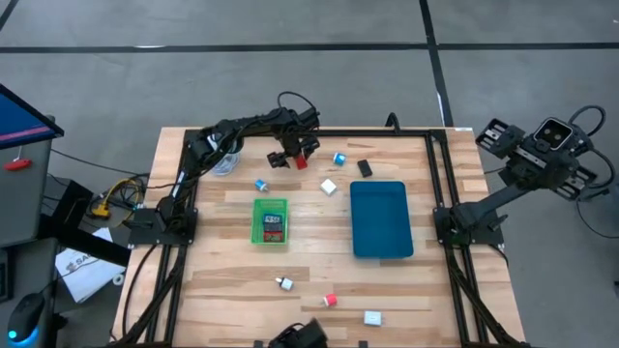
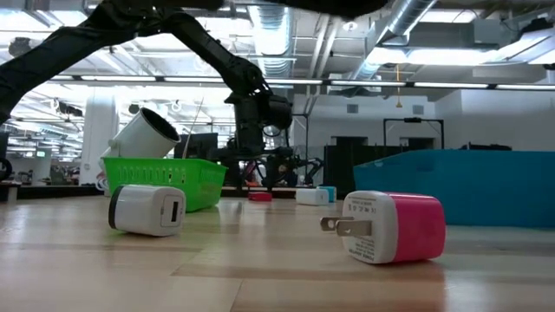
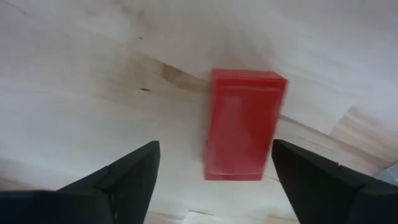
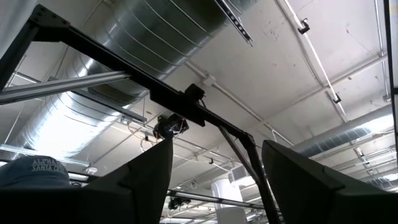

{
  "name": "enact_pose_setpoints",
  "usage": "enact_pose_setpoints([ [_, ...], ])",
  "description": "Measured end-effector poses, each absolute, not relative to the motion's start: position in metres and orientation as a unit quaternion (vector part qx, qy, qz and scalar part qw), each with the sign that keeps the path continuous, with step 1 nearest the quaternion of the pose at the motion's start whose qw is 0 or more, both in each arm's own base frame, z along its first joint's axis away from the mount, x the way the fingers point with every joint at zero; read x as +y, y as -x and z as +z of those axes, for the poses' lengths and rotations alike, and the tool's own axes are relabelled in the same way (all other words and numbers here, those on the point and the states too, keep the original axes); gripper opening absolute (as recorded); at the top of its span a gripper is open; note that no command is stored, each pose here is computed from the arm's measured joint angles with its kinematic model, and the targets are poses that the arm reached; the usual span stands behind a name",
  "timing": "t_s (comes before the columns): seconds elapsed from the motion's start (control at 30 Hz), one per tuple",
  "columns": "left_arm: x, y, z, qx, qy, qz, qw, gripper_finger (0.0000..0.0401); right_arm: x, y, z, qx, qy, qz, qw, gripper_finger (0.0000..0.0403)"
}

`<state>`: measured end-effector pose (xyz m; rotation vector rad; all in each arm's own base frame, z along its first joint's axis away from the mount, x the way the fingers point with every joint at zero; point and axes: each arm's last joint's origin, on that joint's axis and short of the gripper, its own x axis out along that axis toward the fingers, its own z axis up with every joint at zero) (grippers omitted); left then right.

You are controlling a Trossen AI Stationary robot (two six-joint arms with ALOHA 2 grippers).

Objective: Pick & Place Office items
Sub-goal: Put the red digital timer into the green basket

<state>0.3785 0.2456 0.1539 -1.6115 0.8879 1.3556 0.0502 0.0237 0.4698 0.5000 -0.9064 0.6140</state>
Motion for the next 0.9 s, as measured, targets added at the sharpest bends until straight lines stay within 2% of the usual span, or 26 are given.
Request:
enact_pose_setpoints([
  [0.3, 0.2423, -0.3866, 0.1521, 0.343, 0.647, 0.528, 0.431, 0.0295, 0.0241, -0.0501, 0.4698, -0.426, -0.232, 0.295, 0.824, 0.0240],
  [0.9, 0.2473, -0.3808, 0.1516, 0.350, 0.672, 0.515, 0.401, 0.0294, 0.0253, -0.0490, 0.4700, -0.423, -0.228, 0.322, 0.816, 0.0240],
])
